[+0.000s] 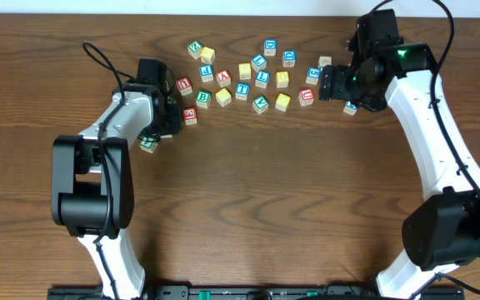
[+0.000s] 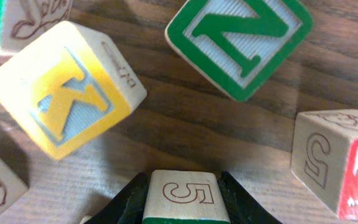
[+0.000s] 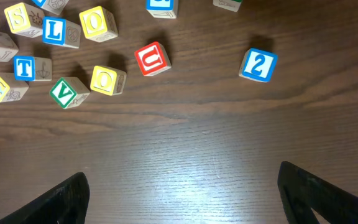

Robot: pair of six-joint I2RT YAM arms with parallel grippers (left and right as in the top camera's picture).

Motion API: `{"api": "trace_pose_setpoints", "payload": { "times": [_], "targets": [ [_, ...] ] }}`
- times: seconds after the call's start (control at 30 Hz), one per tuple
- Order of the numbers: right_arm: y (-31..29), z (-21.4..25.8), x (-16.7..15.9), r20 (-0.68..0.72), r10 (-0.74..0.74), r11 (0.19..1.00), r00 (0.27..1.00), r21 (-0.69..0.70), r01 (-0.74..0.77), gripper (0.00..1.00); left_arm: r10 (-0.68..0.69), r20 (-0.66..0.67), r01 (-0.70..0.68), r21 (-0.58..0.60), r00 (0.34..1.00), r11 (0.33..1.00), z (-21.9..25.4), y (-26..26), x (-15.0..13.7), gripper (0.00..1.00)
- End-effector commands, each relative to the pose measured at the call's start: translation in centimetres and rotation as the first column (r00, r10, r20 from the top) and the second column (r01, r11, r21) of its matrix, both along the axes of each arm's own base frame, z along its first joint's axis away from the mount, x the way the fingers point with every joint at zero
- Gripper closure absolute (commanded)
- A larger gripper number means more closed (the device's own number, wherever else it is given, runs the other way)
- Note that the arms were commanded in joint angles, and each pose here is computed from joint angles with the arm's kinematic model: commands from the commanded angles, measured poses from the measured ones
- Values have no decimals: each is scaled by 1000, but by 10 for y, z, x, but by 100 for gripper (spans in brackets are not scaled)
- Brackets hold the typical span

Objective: Spell out ROBOT
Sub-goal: 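Carry the R block with the left gripper to the open table center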

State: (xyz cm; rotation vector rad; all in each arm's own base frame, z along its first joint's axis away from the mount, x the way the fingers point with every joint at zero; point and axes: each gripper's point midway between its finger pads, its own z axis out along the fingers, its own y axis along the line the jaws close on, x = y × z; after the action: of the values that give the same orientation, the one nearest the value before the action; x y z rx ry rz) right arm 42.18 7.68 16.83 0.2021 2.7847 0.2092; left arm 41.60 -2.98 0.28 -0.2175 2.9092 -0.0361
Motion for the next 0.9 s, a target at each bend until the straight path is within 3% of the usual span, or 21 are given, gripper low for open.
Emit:
{"api": "trace_pose_setpoints", "payload": {
  "times": [0.0,0.4,0.87],
  "targets": [
    [-3,5,4,18,-6,1000,1000,-13,6,9,-5,67,5,1,998,1000,30,-1,6,66],
    [-3,5,4,17,-6,1000,1000,-13,6,8,-32,154,36,-24,988,999,87,-32,-5,70],
    [-3,5,3,13,-5,1000,1000,-13,6,8,-131,140,142,-78,982,987,74,-135,-27,70]
  ]
}}
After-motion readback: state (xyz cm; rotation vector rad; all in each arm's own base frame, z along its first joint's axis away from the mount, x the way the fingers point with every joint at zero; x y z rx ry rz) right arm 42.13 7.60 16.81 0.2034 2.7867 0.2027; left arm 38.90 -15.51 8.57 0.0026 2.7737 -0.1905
